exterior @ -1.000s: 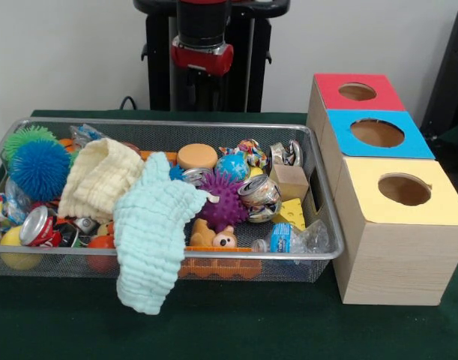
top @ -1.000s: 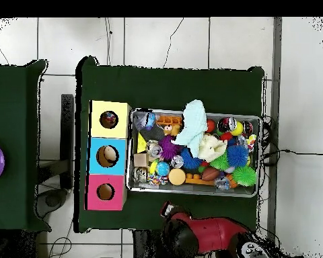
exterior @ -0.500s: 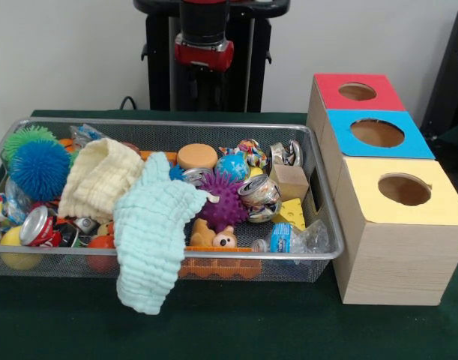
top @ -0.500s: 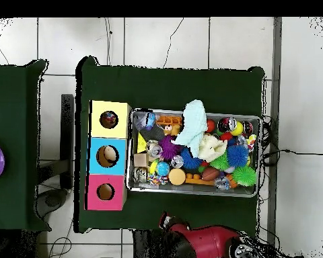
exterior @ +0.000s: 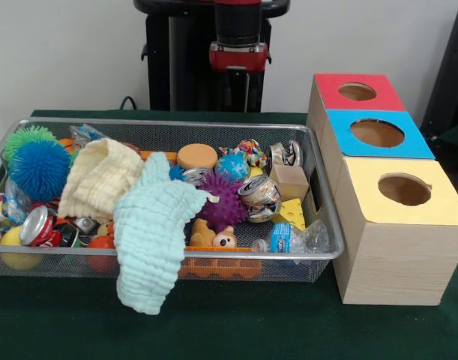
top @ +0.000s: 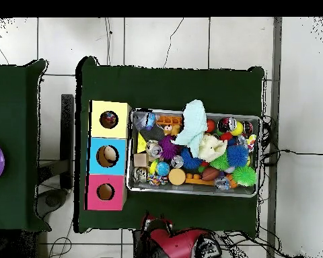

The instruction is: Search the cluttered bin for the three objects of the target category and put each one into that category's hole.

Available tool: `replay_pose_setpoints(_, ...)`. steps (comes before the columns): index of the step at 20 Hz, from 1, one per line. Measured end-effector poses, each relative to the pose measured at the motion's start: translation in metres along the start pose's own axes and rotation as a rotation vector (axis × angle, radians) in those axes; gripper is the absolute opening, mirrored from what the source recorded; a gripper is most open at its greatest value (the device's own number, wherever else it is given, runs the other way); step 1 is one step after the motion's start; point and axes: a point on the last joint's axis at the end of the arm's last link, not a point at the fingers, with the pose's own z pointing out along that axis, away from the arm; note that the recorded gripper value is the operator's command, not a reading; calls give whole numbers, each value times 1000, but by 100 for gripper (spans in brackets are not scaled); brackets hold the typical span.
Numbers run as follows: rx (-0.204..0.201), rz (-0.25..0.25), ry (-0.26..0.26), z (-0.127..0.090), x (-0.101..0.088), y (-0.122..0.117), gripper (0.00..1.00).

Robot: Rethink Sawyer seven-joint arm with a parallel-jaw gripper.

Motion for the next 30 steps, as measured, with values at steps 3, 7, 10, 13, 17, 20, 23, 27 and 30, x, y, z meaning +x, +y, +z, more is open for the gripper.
replay_pose_setpoints(3, 13, -2, 7, 3, 6, 12, 100)
replay_pose_setpoints(7, 58, 36, 36, 14, 19, 25, 100)
replay_pose_setpoints(10, 64, 68, 57, 21, 26, 21, 100)
replay_pose_setpoints(13, 74, 133, 100, 30, 37, 1, 100)
replay_pose_setpoints(17, 82, 179, 136, 36, 47, -14, 100)
replay_pose_setpoints(20, 88, 187, 149, 39, 53, -19, 100)
replay_pose_setpoints(23, 88, 182, 153, 45, 56, -22, 100)
replay_pose_setpoints(27, 81, 177, 145, 51, 57, -23, 100)
replay_pose_setpoints(30, 74, 175, 133, 52, 58, -24, 100)
